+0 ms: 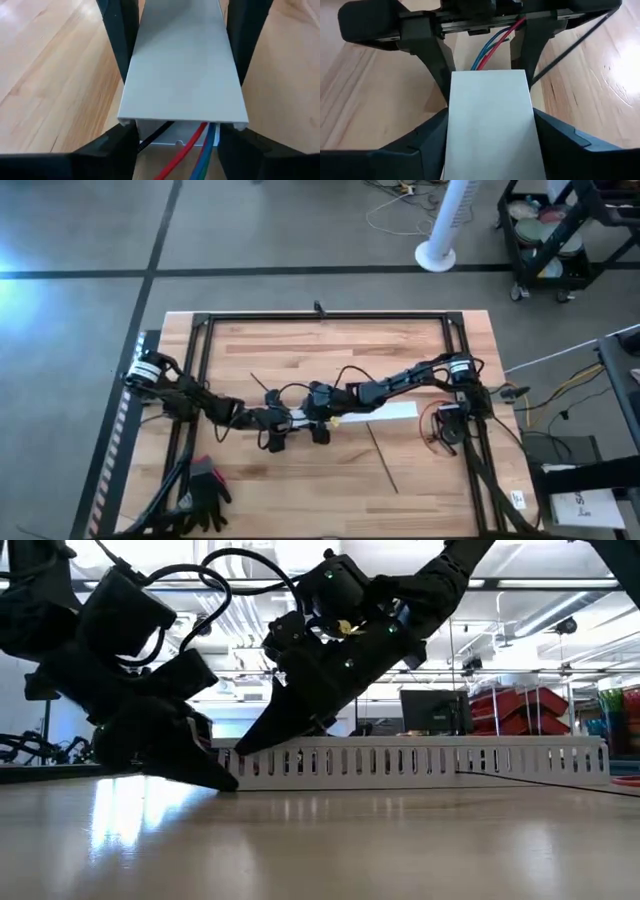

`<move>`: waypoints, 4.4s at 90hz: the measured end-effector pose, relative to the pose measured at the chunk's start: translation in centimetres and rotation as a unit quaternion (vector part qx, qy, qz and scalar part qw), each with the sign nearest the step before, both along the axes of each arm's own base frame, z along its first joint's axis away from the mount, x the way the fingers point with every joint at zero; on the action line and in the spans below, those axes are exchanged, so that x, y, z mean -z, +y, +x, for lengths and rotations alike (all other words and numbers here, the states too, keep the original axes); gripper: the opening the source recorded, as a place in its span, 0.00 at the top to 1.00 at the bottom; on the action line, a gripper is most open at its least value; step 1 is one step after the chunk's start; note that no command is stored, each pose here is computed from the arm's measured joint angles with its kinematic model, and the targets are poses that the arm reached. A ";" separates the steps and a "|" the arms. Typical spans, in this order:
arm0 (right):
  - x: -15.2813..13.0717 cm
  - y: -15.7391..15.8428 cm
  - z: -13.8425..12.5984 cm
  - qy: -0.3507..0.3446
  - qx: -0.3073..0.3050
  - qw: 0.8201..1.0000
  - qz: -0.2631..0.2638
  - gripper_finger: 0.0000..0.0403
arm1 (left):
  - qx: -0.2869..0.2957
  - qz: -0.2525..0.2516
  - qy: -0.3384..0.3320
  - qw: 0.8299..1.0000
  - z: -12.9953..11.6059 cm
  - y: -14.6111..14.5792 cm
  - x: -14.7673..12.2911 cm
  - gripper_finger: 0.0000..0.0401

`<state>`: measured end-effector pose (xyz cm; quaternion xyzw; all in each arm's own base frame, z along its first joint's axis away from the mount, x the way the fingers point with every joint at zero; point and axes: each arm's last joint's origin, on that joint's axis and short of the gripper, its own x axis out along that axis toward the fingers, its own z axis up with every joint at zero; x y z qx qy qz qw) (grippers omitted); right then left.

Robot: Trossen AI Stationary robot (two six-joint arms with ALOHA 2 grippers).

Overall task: Ziptie cables
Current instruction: Close the white cable duct

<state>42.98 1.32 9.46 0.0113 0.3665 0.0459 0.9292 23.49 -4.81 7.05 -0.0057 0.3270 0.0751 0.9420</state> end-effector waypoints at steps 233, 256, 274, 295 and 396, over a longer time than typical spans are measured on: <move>-0.5 -0.1 -0.9 0.067 0.014 0.998 -0.001 0.42 | 0.000 0.040 0.003 0.999 2.6 -0.3 0.1 0.56; 0.0 -0.1 -1.3 0.092 0.017 0.996 -0.005 0.42 | -0.002 0.031 0.006 1.000 2.5 -0.2 0.3 0.45; -0.3 -0.1 -1.2 0.092 0.009 0.996 0.004 0.42 | -0.001 0.029 0.009 1.000 2.5 -0.3 0.3 0.47; -1.1 0.0 -0.7 0.087 -0.011 0.996 0.011 0.33 | 0.001 0.029 0.014 0.999 2.4 -0.3 0.4 0.47; -1.7 -0.2 -0.8 0.111 0.023 0.993 0.035 0.41 | -0.004 0.022 0.020 1.000 2.2 -0.3 0.5 0.47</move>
